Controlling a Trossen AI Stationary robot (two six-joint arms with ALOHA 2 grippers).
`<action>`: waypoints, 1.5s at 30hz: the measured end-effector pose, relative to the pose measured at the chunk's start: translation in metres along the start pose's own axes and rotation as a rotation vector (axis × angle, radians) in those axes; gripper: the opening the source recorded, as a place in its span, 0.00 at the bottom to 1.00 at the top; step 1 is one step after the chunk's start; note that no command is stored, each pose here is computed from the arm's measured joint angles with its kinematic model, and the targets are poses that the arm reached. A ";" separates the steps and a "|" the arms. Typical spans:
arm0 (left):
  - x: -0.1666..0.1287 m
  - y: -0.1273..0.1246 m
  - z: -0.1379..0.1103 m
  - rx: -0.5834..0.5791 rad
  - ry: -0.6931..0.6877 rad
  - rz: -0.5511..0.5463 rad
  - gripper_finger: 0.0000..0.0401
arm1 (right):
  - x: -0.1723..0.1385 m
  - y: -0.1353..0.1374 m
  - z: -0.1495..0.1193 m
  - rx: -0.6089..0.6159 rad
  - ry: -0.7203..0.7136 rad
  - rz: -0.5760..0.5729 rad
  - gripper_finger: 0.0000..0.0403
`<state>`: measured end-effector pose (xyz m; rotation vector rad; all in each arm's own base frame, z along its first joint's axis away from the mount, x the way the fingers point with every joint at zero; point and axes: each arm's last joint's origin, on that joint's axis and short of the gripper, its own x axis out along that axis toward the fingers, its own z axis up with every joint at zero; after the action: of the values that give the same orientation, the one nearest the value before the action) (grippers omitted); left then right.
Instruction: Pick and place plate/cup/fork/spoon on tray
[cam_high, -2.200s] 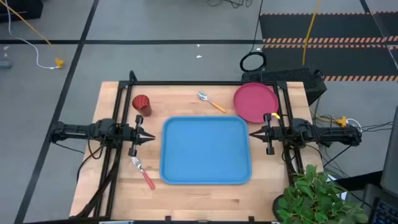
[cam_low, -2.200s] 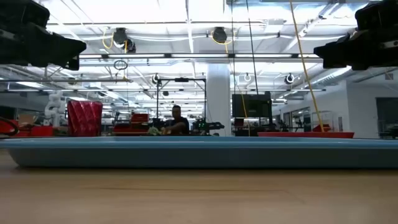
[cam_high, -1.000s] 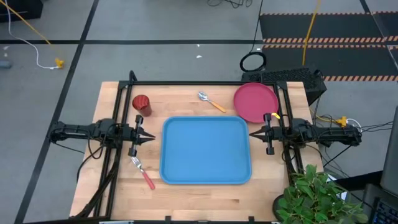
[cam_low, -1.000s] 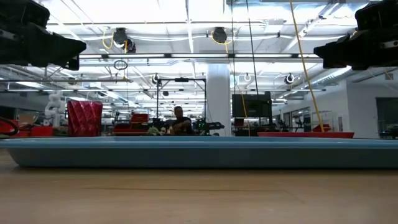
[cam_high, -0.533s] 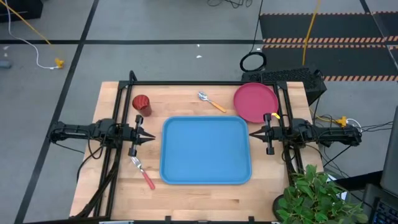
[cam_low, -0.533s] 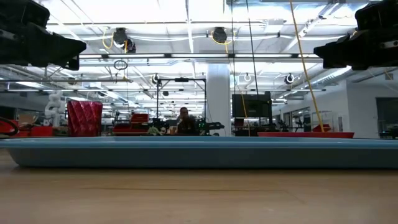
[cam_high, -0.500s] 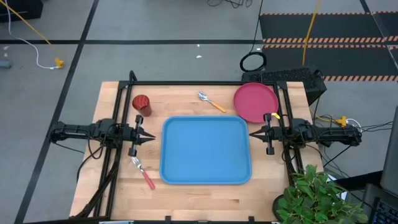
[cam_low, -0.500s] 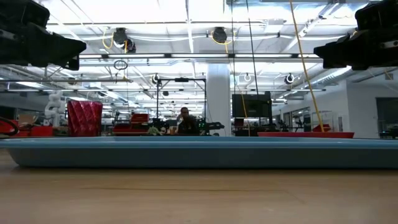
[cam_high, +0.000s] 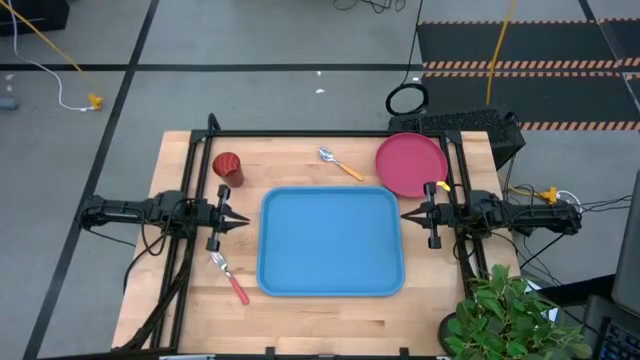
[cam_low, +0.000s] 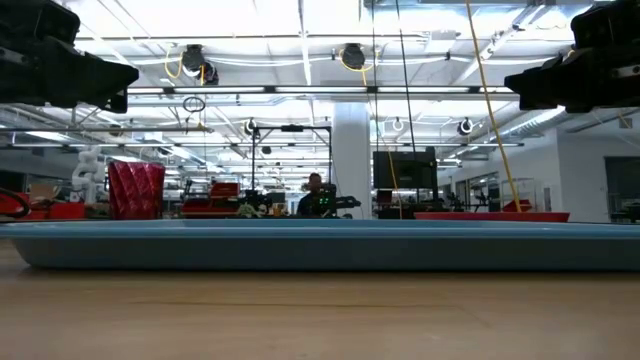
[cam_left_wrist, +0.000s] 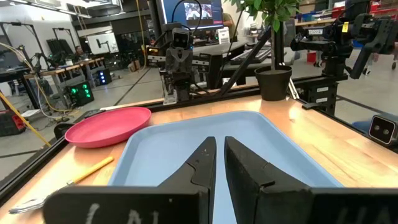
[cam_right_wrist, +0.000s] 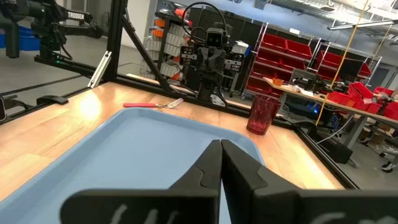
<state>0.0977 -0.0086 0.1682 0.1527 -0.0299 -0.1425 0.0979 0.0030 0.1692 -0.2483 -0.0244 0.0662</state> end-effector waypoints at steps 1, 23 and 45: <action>0.000 0.000 0.000 0.000 0.000 0.000 0.09 | 0.000 0.000 0.000 0.000 0.000 0.000 0.00; 0.000 0.000 0.000 0.010 0.000 0.001 0.09 | 0.000 0.000 0.000 0.000 0.000 0.000 0.00; 0.000 0.000 0.000 -0.025 0.000 0.001 0.09 | 0.000 0.000 0.000 0.000 0.000 0.000 0.00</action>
<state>0.0977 -0.0085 0.1682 0.1275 -0.0283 -0.1414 0.0979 0.0030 0.1692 -0.2482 -0.0247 0.0661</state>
